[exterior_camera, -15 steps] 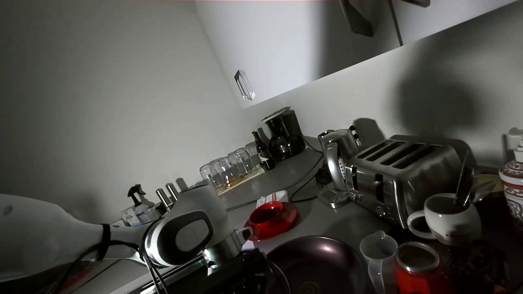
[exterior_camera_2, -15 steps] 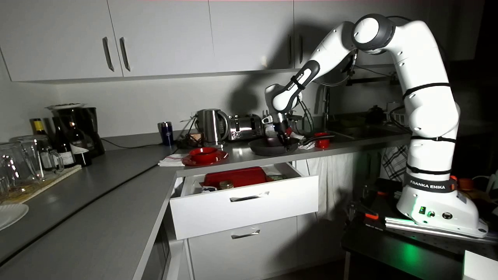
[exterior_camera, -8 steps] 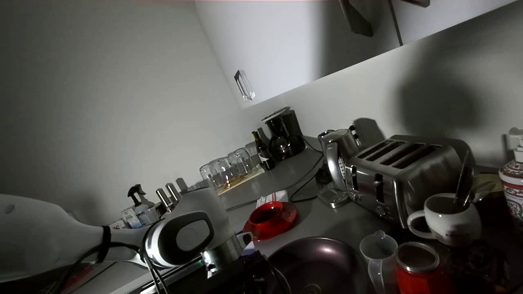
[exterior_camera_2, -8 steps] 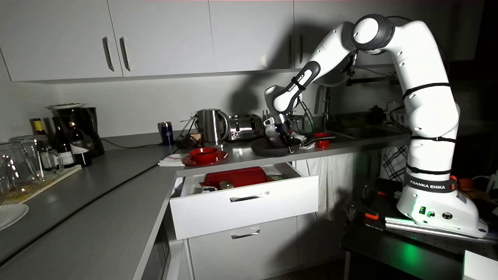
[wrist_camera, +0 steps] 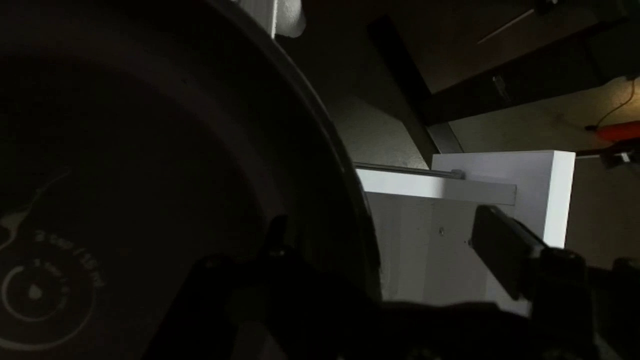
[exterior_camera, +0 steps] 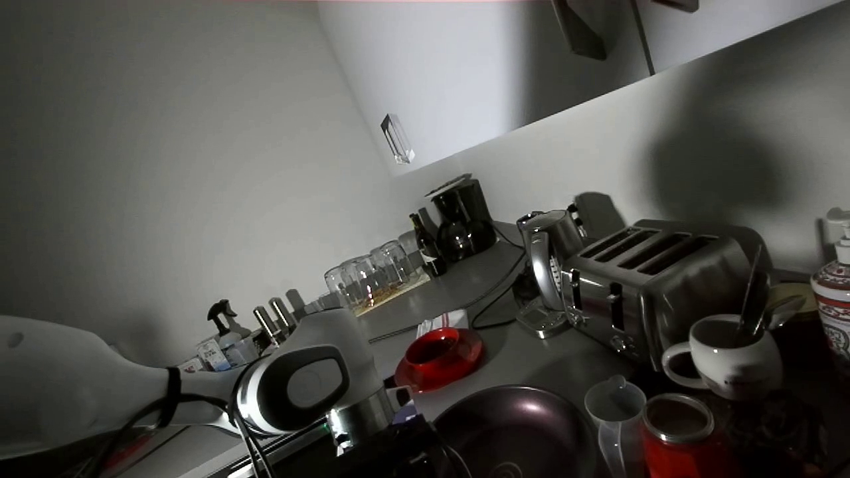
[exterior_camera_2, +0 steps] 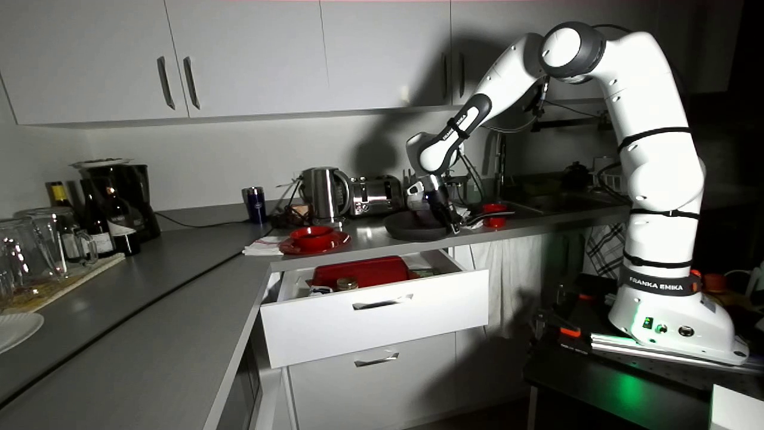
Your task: Move the pan slightly to the right on the counter
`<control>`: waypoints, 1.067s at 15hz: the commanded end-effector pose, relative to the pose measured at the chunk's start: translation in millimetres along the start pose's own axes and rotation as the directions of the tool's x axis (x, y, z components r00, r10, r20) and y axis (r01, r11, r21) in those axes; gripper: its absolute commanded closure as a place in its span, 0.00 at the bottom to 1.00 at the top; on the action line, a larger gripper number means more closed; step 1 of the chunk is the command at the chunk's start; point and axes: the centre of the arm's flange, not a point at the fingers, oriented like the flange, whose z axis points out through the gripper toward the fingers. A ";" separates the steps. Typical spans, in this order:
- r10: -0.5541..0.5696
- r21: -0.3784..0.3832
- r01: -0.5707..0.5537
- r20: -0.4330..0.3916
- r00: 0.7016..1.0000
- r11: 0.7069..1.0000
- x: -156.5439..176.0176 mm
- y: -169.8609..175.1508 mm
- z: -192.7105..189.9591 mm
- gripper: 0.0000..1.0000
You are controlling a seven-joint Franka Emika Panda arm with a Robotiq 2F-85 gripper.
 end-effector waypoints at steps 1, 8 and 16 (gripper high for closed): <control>-0.001 0.005 0.001 0.000 1.000 1.000 0.0 -0.8 -9.3 0.00; 0.059 -0.074 -0.065 -0.087 0.995 0.995 -7.9 8.0 -57.6 0.00; 0.339 0.192 -0.293 -0.285 0.897 0.937 -2.4 -20.5 -103.6 0.00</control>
